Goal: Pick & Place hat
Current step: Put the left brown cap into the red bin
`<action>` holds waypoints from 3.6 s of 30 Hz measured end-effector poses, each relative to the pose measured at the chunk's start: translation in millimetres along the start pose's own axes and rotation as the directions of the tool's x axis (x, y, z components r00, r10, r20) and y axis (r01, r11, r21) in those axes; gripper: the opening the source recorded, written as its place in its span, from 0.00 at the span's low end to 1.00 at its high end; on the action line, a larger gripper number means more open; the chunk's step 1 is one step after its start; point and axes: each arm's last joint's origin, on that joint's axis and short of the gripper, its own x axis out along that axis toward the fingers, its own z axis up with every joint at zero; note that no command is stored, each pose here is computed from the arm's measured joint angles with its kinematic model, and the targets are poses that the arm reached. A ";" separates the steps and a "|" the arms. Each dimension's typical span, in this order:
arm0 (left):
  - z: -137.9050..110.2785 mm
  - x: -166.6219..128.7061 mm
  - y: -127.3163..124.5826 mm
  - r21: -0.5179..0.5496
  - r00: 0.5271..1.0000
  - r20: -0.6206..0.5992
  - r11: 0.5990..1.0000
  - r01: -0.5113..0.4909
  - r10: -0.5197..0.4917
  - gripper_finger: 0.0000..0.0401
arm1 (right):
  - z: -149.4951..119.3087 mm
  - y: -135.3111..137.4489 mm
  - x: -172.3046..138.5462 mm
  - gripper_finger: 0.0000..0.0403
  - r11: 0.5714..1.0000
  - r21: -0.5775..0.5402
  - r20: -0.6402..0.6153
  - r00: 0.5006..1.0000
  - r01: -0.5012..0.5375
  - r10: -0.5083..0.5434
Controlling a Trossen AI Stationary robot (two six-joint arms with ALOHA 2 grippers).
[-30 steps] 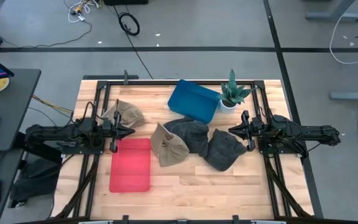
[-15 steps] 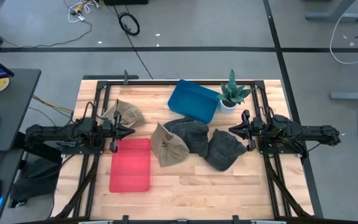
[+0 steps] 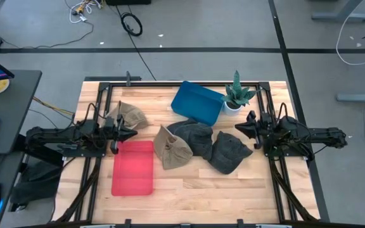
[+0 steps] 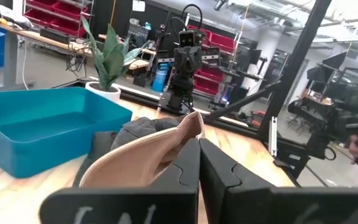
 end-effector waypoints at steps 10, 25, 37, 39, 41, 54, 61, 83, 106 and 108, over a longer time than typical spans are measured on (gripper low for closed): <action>39.2 -6.5 -9.7 0.153 0.979 0.201 0.987 -0.052 0.020 0.01 | 37.9 9.9 6.3 0.09 0.988 -0.054 0.116 0.983 0.147 -0.140; 180.1 -20.8 -41.2 0.274 0.822 0.466 0.830 -0.486 0.327 0.01 | 184.5 71.4 84.4 0.09 0.899 -0.379 0.204 0.967 0.221 -0.152; 227.2 11.0 -56.3 0.189 0.786 -0.241 0.822 -0.537 0.569 0.01 | 234.1 93.3 116.2 0.09 0.989 -0.029 0.228 0.964 0.145 -0.135; 233.9 15.3 -57.7 0.138 0.721 -0.335 0.789 -0.599 0.606 0.01 | 232.0 92.5 116.6 0.09 0.990 0.016 0.213 0.967 0.140 -0.140; 243.0 21.2 -59.5 0.143 0.655 -0.409 0.754 -0.641 0.635 0.01 | 226.3 90.3 117.8 0.09 0.988 0.060 0.186 0.971 0.141 -0.150; 277.4 81.2 -74.7 0.288 0.665 -0.478 0.817 -0.499 0.574 0.01 | 200.4 83.2 125.1 0.09 0.987 0.038 -0.018 0.988 0.155 -0.154; 272.7 90.4 -72.5 0.207 0.631 -0.479 0.778 -0.594 0.609 0.01 | 194.0 81.8 124.5 0.09 0.989 0.007 -0.093 0.985 0.148 -0.147; 162.6 138.2 -28.4 0.379 -0.009 -0.859 0.624 -0.683 0.512 0.66 | 185.3 79.2 136.1 0.09 0.987 0.001 -0.130 0.979 0.161 -0.159; 42.7 117.4 20.1 0.456 -0.238 -0.881 0.600 -0.658 0.409 0.69 | 181.2 78.3 145.5 0.09 0.987 0.017 -0.127 0.979 0.162 -0.159; 38.7 115.1 25.1 0.451 -0.240 -0.885 0.604 -0.658 0.399 0.69 | 181.7 78.5 145.6 0.09 0.987 0.018 -0.122 0.980 0.160 -0.157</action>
